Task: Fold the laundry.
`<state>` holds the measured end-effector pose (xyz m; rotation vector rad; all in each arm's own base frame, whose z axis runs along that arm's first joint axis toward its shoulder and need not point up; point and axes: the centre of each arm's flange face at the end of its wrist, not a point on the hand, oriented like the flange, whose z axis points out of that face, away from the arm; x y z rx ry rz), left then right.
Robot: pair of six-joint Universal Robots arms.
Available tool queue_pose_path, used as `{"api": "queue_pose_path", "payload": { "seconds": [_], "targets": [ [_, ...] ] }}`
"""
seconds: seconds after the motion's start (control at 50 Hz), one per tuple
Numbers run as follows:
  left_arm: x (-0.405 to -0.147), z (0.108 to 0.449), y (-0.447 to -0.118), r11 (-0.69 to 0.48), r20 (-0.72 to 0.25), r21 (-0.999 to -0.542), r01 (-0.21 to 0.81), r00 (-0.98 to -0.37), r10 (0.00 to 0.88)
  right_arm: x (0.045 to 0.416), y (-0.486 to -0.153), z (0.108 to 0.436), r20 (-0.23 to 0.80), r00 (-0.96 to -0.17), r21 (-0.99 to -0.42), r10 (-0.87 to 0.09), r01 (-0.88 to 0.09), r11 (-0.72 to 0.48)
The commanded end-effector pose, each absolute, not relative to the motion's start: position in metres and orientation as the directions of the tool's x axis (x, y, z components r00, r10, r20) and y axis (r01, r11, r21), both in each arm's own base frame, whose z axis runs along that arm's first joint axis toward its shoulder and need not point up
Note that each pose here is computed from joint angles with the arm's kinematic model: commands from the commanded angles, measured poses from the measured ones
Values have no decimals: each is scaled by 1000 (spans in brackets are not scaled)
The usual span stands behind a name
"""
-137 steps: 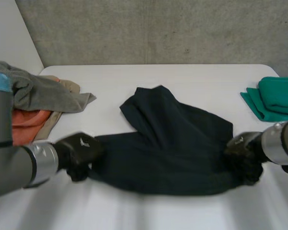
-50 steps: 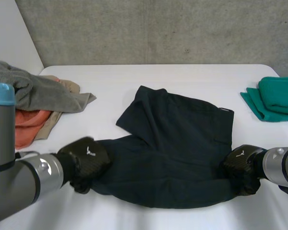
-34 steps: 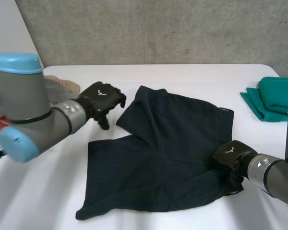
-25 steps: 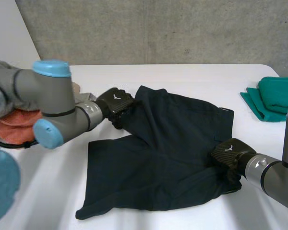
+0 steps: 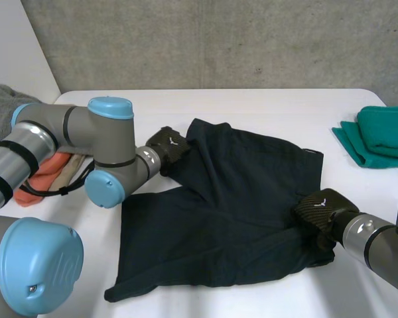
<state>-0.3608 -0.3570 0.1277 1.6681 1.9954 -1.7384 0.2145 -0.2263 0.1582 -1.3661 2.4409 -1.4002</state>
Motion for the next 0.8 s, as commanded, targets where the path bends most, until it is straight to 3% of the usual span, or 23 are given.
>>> {"api": "queue_pose_path", "payload": {
  "seconds": [0.02, 0.14, 0.32, 0.4, 0.46, 0.58, 0.66, 0.8],
  "targets": [
    [-342, 126, -373, -118, -626, -677, 727, -484, 611, 215, -224, 162, 375, -623, -714, -686, -666, 214],
    [-335, 130, -369, -86, -596, -687, 721, -492, 635, 216, -222, 163, 376, -621, -715, -688, -667, 211],
    [-354, 156, -355, -166, -510, -802, 574, -513, 690, 215, -223, 165, 384, -625, -717, -680, -665, 207],
    [-363, 150, -350, -179, -493, -814, 553, -493, 717, 215, -222, 164, 382, -623, -716, -682, -666, 208],
    [-366, 145, -349, -191, -505, -804, 563, -477, 719, 215, -222, 164, 382, -622, -715, -683, -668, 208],
    [-367, 128, -354, -254, -616, -706, 661, -396, 681, 214, -224, 165, 384, -626, -717, -679, -666, 209],
    [-367, 123, -357, -271, -657, -666, 695, -375, 654, 214, -224, 165, 386, -626, -718, -678, -665, 205],
    [-370, 118, -355, -290, -681, -638, 713, -347, 645, 214, -225, 165, 386, -628, -719, -676, -664, 206]
  ]
}}
